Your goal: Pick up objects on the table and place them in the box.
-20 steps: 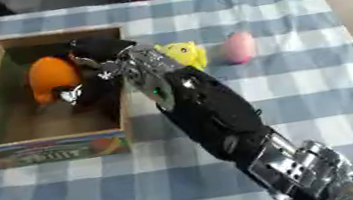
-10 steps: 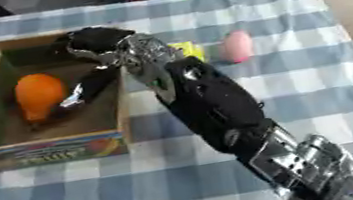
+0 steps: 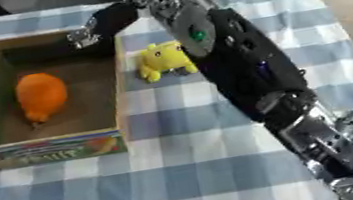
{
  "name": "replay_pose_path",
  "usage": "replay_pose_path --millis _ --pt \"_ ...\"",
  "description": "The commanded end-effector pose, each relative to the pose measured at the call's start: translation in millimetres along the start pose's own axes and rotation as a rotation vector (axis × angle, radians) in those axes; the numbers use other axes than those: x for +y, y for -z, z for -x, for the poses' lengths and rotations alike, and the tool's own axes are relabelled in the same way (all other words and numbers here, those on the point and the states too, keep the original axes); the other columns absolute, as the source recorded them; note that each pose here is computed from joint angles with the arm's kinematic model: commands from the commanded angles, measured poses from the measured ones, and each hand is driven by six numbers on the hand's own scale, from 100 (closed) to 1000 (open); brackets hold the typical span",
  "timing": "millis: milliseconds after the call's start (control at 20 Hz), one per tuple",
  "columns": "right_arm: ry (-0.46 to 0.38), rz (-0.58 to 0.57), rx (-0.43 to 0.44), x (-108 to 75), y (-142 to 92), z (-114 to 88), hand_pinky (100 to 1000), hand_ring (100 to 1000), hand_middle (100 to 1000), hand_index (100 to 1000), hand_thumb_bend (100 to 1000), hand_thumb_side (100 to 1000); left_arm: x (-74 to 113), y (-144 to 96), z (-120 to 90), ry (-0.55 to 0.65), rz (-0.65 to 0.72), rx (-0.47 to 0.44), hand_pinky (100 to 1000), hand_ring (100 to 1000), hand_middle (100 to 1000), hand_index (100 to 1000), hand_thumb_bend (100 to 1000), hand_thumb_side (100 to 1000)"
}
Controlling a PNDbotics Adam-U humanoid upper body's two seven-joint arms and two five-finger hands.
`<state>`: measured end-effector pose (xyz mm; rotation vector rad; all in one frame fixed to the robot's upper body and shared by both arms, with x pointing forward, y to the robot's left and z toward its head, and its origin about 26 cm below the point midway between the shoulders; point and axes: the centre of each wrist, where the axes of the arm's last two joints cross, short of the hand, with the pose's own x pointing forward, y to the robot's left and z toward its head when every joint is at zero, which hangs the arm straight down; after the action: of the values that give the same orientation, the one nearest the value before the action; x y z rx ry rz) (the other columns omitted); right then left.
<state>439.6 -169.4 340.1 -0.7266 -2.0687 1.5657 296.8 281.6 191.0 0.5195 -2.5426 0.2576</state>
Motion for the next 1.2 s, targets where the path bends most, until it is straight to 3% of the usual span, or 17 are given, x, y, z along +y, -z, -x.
replay_pose_path --millis 50,400,800,1200 --pt "-0.040 0.045 0.044 -31.5 -20 10 769 879 844 968 782 853 3.3 5 -5 0.011 -0.006 -0.031 270 602 571 801 137 818" --pt "-0.036 -0.050 0.166 -17.2 -47 47 766 883 846 974 758 759 3.5 5 -5 0.012 -0.010 -0.033 270 602 572 801 136 813" --pt "0.004 -0.185 0.196 -1.7 -61 72 757 883 842 983 718 601 3.1 6 -6 0.011 -0.012 -0.035 270 602 572 801 132 813" --pt "0.009 -0.269 0.245 19.4 -72 91 748 877 832 978 691 547 1.8 7 -6 0.007 -0.012 -0.039 269 603 572 801 132 807"
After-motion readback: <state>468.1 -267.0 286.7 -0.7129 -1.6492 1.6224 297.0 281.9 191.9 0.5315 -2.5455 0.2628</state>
